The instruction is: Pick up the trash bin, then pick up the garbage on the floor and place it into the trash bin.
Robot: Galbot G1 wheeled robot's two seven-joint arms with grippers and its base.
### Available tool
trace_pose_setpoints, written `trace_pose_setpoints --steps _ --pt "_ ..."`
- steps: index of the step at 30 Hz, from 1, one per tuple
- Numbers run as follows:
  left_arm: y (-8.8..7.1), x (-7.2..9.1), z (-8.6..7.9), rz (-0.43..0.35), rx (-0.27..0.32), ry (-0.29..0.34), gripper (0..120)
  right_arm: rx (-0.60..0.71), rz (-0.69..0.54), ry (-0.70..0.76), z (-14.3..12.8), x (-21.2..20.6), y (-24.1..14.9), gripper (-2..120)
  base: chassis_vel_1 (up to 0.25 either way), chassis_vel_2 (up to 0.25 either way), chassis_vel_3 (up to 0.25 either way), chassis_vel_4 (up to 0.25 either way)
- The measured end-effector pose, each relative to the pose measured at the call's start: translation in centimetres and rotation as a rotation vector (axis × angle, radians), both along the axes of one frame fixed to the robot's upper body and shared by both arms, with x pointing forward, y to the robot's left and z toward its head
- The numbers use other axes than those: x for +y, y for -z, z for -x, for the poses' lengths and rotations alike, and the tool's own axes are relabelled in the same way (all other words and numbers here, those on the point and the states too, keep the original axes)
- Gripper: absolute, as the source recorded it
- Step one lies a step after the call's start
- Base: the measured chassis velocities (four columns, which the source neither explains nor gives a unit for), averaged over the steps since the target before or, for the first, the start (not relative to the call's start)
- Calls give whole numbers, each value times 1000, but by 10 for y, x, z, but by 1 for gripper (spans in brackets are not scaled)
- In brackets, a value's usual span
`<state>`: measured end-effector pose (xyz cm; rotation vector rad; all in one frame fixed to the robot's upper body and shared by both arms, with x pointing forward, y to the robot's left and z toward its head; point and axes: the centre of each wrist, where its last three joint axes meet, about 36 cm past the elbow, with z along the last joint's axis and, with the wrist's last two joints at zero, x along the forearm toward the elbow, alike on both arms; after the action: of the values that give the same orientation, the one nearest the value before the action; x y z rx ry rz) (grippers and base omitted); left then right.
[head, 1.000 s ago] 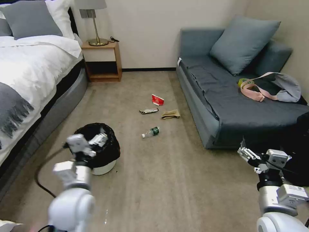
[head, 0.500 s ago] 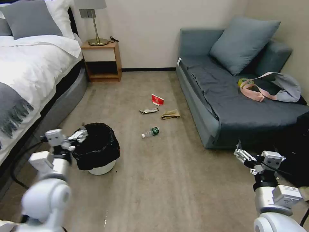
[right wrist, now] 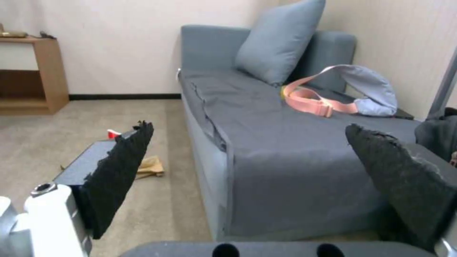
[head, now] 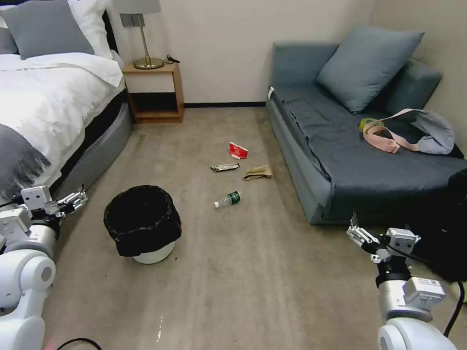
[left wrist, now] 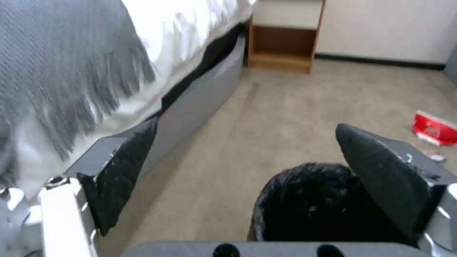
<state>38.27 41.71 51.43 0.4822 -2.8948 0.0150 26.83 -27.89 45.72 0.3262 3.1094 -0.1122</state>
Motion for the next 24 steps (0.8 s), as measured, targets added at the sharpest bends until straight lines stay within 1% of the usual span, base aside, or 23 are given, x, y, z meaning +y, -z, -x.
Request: trace_pose_setpoints --steps 2,3,5,6,7,13,15,16,17,20,21,22,24 --pt "9 12 -19 19 51 -2 100 0 0 0 -2 -1 1 100 0 0 0 0" --pt "9 12 -19 19 51 -2 100 0 0 0 -2 -1 1 100 0 0 0 0" --pt "17 24 -38 35 103 -8 100 1 0 0 -3 -3 3 100 0 0 0 0" --pt "19 27 -42 39 116 -10 100 3 0 0 -3 -3 4 100 0 0 0 0" --pt "20 29 -44 41 122 -11 100 4 0 -1 -4 -4 5 100 0 0 0 0" --pt "21 29 -45 41 126 -10 100 5 -5 -5 -9 -5 8 100 0 0 0 0" --pt "24 30 -49 45 136 -9 100 6 -7 -8 -11 -6 10 100 0 0 0 0" --pt "31 29 -57 48 160 -1 100 7 -7 -10 -13 -7 11 100 0 0 0 0" --pt "31 29 -57 48 160 -1 100 7 -7 -10 -13 -7 11 100 0 0 0 0" --pt "58 22 -87 54 252 44 100 9 -10 -12 -15 -8 13 100 0 0 0 0" --pt "66 22 -90 51 271 49 100 10 -10 -12 -16 -9 13 100 0 0 0 0" --pt "66 22 -90 51 271 49 100 10 -10 -12 -16 -9 13 100 0 0 0 0" --pt "82 18 -93 60 307 70 100 13 -10 -14 -18 -10 15 100 0 0 0 0"
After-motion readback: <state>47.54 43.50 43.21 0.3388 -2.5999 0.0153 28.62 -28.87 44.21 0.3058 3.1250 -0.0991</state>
